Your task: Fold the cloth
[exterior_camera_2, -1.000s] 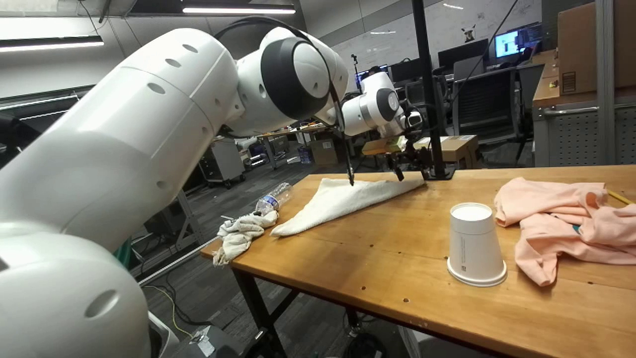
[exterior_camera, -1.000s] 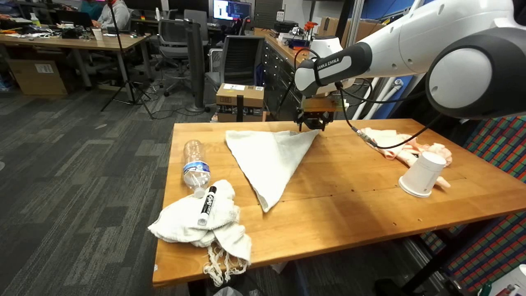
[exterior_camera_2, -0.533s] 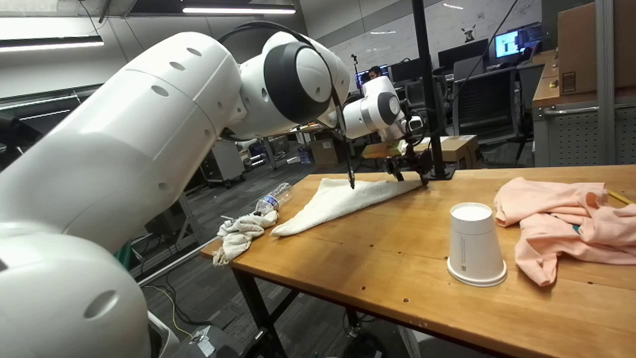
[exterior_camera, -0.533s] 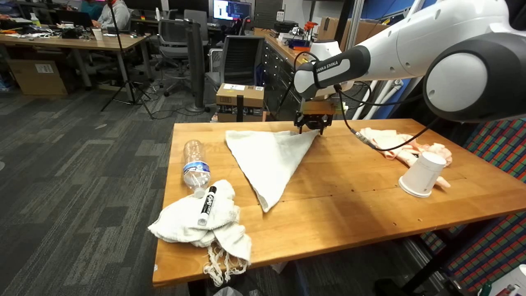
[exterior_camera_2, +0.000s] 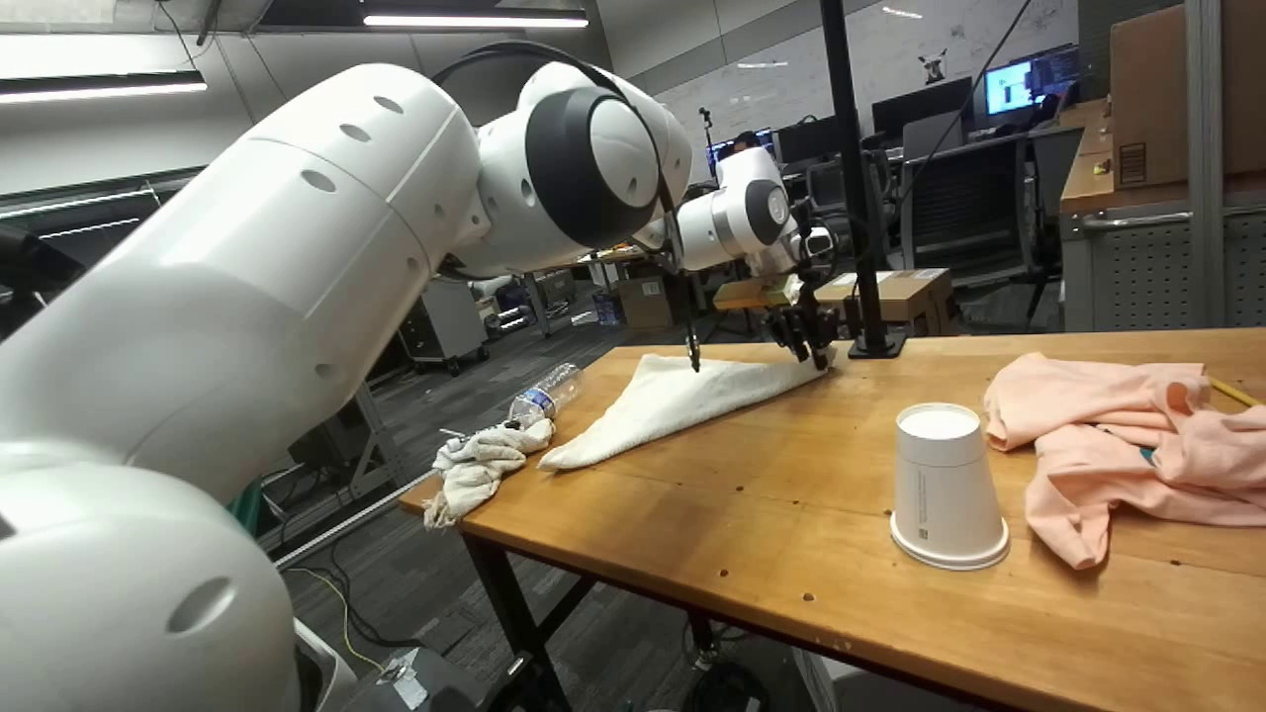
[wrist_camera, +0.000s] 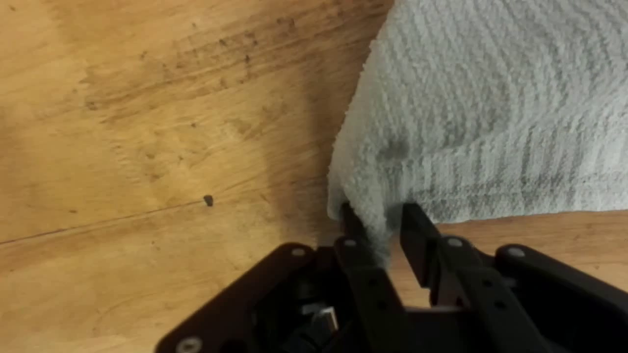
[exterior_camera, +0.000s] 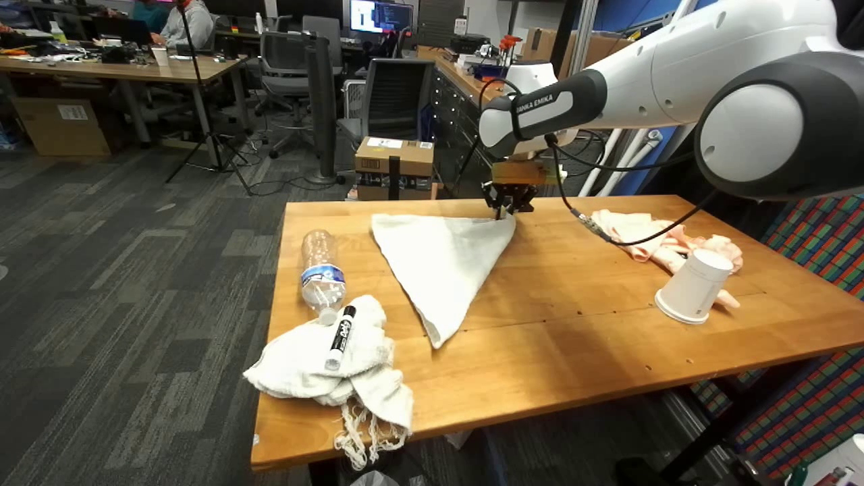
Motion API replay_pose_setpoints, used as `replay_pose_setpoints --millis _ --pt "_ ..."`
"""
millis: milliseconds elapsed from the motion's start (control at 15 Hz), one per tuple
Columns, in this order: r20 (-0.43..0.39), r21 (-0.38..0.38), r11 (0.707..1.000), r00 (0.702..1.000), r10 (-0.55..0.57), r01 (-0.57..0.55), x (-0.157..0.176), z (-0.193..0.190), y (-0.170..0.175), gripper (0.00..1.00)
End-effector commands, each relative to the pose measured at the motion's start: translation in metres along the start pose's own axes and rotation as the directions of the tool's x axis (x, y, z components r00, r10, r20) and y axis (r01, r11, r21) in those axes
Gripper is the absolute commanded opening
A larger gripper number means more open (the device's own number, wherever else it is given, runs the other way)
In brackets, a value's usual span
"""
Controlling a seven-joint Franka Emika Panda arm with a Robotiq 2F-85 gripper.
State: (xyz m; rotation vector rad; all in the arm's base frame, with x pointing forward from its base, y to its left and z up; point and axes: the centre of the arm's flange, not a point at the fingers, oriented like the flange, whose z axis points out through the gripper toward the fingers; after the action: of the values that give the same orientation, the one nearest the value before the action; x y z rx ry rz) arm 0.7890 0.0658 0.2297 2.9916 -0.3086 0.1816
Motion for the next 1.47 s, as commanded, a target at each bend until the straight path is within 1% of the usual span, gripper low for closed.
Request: replay_pose_setpoints --millis 0,67,267,533,1067,1400 --pt "0.003 0.024 1.0 1.0 -0.012 0.012 0.008 -0.004 -0.003 0.04" --pt "-0.002 0.027 1.0 1.0 -0.014 0.014 0.008 -0.007 -0.004 0.0" --pt "-0.024 0.03 0.999 0.999 -0.025 0.026 0.005 -0.017 -0.005 0.05" --pt "-0.051 0.029 0.998 0.998 -0.045 0.047 -0.002 -0.033 -0.009 0.05" --pt "-0.116 0.021 0.996 0.989 -0.089 0.092 -0.02 -0.077 -0.027 0.05" --pt "-0.147 0.019 0.994 0.983 -0.106 0.11 -0.043 -0.106 -0.043 0.05"
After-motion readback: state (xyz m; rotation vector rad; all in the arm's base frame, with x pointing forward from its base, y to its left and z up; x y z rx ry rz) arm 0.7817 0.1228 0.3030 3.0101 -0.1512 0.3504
